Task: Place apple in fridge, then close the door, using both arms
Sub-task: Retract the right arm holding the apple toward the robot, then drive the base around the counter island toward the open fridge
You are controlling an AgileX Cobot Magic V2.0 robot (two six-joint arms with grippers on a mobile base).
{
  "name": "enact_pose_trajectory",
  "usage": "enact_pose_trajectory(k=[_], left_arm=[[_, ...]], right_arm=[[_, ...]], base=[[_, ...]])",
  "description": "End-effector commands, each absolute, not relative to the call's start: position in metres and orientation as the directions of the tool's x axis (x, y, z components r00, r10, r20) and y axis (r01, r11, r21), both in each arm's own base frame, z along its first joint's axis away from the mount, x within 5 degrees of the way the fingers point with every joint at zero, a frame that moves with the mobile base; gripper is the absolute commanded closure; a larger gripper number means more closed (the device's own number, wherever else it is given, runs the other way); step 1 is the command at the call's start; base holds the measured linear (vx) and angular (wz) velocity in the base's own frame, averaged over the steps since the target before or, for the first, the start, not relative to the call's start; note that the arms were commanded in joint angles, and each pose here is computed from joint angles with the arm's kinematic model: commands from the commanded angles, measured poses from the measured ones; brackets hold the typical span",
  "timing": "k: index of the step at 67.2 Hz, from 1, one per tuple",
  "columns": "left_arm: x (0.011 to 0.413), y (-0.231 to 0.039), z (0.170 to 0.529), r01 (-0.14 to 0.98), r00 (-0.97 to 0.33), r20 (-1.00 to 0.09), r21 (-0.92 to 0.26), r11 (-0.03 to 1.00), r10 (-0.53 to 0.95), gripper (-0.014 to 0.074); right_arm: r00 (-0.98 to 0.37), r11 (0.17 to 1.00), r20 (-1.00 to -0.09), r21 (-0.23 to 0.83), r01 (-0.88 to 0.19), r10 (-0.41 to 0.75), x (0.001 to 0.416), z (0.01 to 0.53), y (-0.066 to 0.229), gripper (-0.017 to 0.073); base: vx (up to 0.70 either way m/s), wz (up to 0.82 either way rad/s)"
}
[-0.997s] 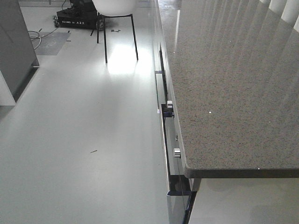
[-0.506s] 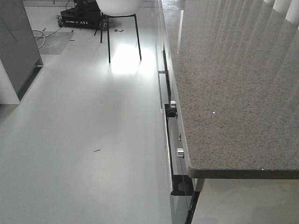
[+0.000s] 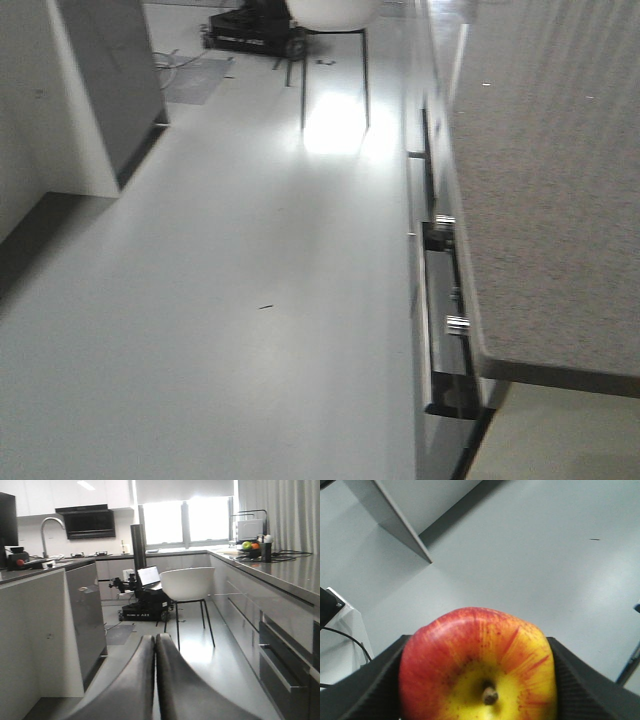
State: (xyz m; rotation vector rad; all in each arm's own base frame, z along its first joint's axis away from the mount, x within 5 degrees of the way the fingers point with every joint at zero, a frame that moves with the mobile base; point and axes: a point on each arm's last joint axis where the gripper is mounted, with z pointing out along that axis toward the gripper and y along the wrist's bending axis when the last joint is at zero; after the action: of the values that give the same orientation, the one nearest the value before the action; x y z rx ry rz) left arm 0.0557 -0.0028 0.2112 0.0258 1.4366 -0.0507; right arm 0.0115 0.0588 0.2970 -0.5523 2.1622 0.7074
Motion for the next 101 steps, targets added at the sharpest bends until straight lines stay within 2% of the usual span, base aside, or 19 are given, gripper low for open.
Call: enact_pose_trajectory(k=[1,101], left_arm=[[0.0541,-0.0028,0.2137,0.056,0.2,-0.979,-0.023,0.998,-0.034,0.06],[0.0541,-0.0028,0.2137,0.056,0.2,-0.979,-0.023,0.998,-0.034,0.06]], right_arm=[[-0.581,0.726,-0.804,0.326,-0.606,-0.124,0.0119,0.3068,0.0619,0.0172],[-0.592,0.719,-0.794,0.331,-0.612,-0.138,0.0102,0.3057,0.0624,0.0172]], base=[[-0.09,0.45],[-0.09,0.42]])
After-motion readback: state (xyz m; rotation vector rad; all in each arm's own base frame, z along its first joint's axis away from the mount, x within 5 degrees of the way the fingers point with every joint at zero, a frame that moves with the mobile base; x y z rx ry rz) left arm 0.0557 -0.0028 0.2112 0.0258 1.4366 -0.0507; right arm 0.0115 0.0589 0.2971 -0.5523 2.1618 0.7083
